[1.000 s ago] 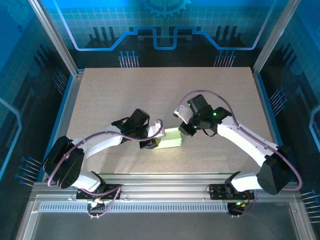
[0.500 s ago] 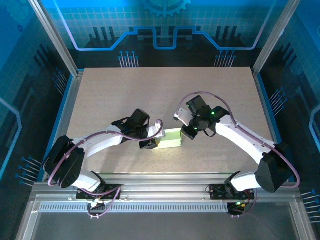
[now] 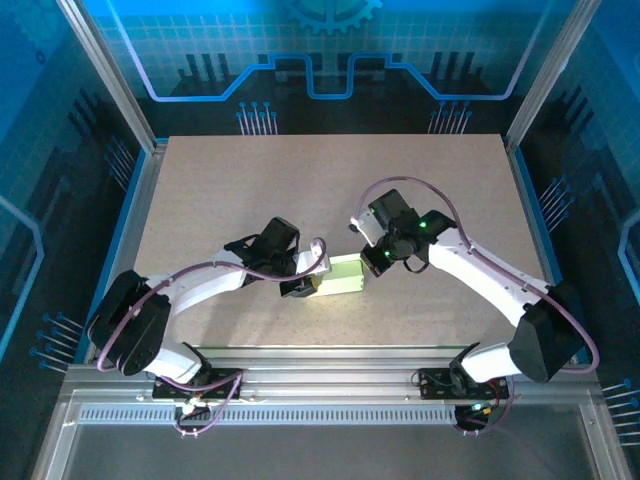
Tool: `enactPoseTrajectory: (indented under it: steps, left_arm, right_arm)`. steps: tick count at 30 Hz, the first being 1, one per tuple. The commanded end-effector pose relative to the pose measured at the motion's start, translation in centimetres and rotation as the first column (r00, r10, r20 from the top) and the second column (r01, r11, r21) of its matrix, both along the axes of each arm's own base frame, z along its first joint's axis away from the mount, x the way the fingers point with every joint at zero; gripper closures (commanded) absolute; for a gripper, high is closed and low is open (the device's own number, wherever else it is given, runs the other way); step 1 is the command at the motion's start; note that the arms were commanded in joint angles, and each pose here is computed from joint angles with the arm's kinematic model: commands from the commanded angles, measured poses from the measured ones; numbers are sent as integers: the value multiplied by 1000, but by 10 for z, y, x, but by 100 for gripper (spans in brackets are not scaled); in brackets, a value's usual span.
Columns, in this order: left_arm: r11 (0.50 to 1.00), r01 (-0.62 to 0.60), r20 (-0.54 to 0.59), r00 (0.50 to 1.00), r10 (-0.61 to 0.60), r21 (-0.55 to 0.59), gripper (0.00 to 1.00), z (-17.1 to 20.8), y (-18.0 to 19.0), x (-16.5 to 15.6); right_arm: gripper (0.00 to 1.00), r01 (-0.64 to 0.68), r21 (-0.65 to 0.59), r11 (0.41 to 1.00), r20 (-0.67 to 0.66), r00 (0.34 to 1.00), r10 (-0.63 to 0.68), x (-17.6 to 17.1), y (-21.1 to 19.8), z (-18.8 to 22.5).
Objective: Fold the paper box
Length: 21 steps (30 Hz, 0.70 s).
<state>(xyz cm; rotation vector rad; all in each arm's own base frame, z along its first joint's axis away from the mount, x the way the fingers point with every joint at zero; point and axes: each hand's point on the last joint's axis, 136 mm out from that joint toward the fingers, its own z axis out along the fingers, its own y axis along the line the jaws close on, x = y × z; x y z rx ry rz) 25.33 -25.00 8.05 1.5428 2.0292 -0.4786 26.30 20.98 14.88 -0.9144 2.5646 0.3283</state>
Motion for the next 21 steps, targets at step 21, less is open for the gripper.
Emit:
enactPoseTrajectory:
  steps: [21]
  left_arm:
    - [999, -14, -1, 1000, 14, 30, 58, -13, -7, -1]
  right_arm:
    - [100, 489, -40, 872, -33, 871, -490, -10, 5, -3]
